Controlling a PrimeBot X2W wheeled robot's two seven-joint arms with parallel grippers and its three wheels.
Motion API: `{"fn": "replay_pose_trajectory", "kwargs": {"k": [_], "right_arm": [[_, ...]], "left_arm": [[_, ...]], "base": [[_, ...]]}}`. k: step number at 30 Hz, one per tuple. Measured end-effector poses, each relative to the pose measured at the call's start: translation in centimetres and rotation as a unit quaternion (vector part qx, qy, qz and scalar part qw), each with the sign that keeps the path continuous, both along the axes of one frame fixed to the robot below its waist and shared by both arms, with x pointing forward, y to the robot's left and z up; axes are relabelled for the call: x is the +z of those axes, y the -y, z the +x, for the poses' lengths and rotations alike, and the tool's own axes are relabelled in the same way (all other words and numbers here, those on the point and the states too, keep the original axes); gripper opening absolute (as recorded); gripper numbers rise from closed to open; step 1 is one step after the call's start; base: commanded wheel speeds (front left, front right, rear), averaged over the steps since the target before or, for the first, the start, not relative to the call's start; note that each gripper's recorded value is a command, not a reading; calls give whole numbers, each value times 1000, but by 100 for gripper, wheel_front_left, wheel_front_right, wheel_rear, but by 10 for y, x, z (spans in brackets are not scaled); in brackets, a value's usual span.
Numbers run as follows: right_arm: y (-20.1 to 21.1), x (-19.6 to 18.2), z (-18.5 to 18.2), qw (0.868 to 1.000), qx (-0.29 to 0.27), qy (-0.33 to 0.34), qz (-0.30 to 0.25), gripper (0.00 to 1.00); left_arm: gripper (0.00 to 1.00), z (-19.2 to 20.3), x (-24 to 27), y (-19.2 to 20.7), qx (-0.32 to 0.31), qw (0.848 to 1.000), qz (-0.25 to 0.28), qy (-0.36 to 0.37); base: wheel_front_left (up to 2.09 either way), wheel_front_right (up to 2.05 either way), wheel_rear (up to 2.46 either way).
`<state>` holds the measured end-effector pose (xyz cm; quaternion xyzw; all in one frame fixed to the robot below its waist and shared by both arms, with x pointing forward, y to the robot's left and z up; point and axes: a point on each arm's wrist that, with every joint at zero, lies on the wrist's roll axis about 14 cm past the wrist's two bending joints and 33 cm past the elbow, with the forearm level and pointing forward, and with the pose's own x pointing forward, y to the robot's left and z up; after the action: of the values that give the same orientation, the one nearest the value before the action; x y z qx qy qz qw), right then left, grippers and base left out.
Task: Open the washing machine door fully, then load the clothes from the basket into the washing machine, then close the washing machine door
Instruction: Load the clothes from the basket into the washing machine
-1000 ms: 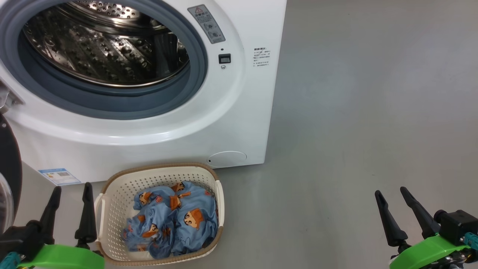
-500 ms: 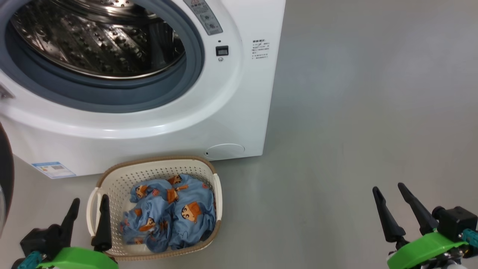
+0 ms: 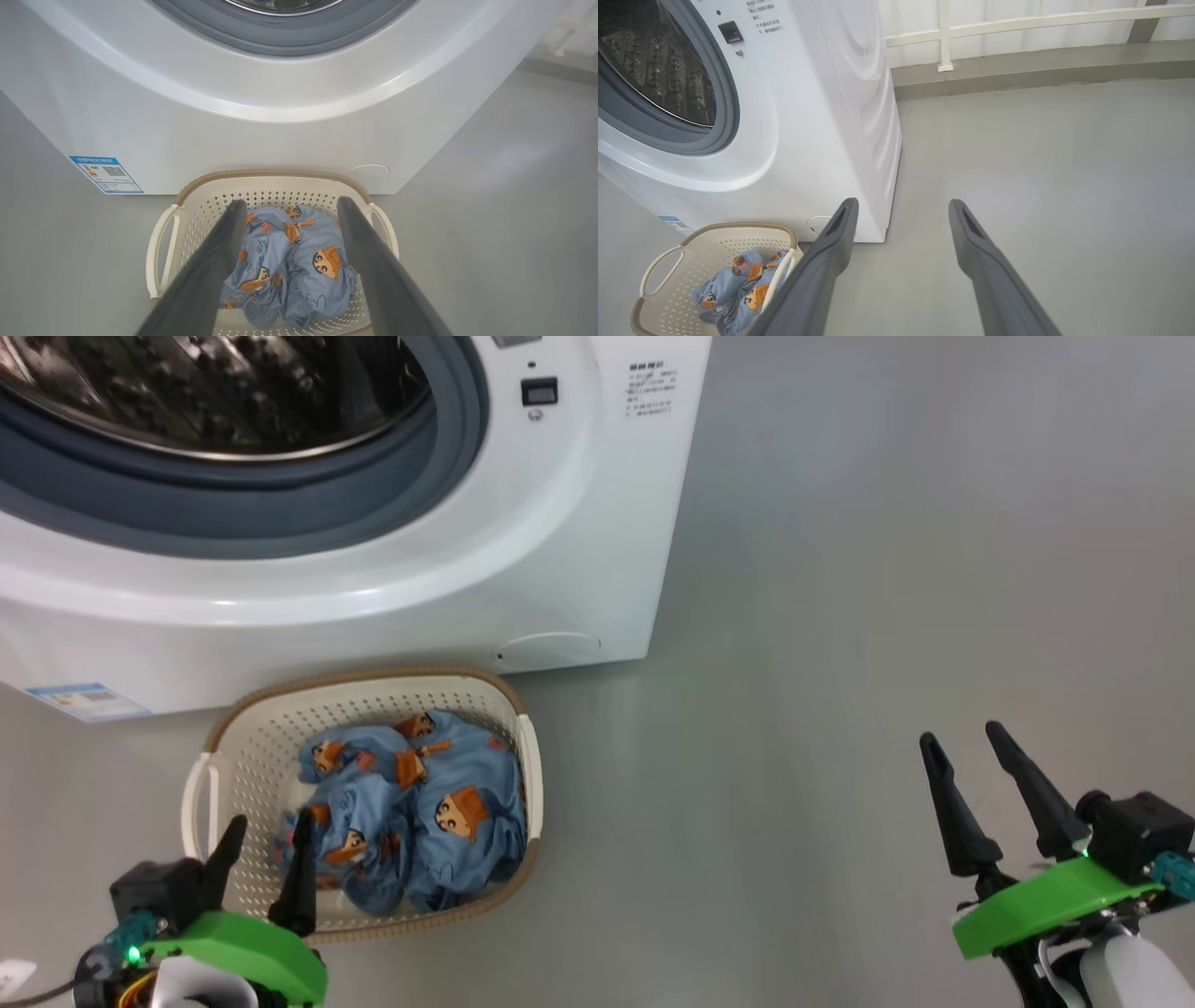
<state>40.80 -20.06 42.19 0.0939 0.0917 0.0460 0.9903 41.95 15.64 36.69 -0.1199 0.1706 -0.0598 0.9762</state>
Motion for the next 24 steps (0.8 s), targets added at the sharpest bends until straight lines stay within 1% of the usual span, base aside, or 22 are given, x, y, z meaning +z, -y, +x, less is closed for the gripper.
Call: {"fn": "replay_pose_trajectory", "kwargs": {"k": [12, 18, 24], "right_arm": [[-9, -17, 31, 1000, 6, -6, 2, 100], [-10, -29, 43, 1000, 7, -13, 0, 100], [-12, -42, 53, 1000, 9, -22, 0, 100]], "left_arm": [[100, 17, -60, 7, -26, 996, 14, -83], [100, 27, -87, 17, -47, 992, 21, -118], [100, 36, -115, 12, -52, 986, 33, -155]], "base": [[0, 0, 0], [0, 0, 0], [0, 0, 0]]}}
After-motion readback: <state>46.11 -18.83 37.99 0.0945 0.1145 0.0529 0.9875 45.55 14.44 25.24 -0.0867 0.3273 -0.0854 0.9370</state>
